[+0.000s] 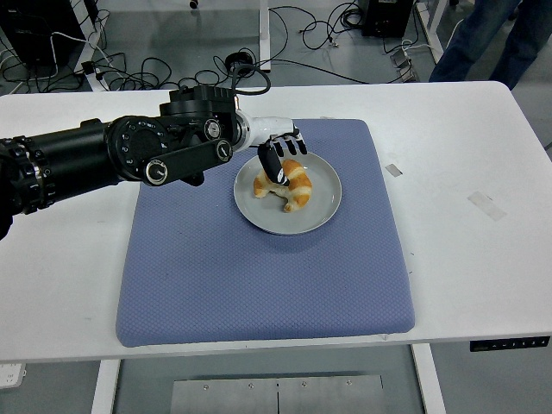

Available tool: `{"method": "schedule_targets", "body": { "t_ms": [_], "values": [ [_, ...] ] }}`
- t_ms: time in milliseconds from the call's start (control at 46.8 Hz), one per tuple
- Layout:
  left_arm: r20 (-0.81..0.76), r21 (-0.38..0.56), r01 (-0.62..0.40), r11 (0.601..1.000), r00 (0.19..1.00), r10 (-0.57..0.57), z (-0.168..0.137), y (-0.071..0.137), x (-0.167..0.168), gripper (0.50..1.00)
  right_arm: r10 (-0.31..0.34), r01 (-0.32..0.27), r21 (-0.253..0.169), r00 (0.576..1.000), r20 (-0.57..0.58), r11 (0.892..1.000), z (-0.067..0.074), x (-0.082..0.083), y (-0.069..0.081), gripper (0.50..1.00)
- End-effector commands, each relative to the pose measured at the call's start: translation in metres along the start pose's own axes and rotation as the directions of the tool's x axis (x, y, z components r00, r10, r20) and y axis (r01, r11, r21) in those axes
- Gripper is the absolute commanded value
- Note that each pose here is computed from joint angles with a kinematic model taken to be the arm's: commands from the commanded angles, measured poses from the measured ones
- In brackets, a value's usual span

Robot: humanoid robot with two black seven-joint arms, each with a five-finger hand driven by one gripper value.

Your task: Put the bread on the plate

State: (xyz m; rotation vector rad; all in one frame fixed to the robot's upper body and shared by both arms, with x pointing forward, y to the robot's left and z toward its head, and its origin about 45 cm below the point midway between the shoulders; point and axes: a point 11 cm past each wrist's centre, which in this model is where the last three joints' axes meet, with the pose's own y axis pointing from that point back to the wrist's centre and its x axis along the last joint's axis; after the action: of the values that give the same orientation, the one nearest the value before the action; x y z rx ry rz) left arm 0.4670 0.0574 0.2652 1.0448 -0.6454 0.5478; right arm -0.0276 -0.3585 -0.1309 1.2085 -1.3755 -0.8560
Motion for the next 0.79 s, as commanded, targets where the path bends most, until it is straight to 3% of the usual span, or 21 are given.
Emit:
{"method": "schedule_targets", "body": {
  "t_ms": [0, 43, 449, 577, 769],
  "values": [
    [0.000, 0.003, -0.004, 1.000, 1.000, 0.004, -0.001, 0.000, 0.002, 0.893, 0.000, 0.000, 0.000, 1.000, -0.001, 1.000, 0.000, 0.000, 0.000, 1.000],
    [0.002, 0.001, -0.004, 1.000, 1.000, 0.004, 0.000, 0.001, 0.002, 0.978, 0.000, 0.000, 0.000, 1.000, 0.001, 1.000, 0.000, 0.000, 0.000, 1.000],
    [-0.038, -0.010, -0.108, 0.994, 0.993, 0.108, 0.004, 0.020, 0.053, 0.981, 0.000, 0.000, 0.000, 1.000, 0.001, 1.000, 0.000, 0.000, 0.000, 1.000],
    [-0.113, -0.026, -0.169, 0.985, 0.980, 0.165, 0.005, 0.028, 0.078, 0.981, 0.000, 0.000, 0.000, 1.000, 0.001, 1.000, 0.000, 0.000, 0.000, 1.000],
    [-0.209, -0.028, -0.202, 0.979, 0.959, 0.192, -0.016, 0.035, 0.090, 0.981, 0.000, 0.000, 0.000, 1.000, 0.001, 1.000, 0.000, 0.000, 0.000, 1.000]
  ]
}}
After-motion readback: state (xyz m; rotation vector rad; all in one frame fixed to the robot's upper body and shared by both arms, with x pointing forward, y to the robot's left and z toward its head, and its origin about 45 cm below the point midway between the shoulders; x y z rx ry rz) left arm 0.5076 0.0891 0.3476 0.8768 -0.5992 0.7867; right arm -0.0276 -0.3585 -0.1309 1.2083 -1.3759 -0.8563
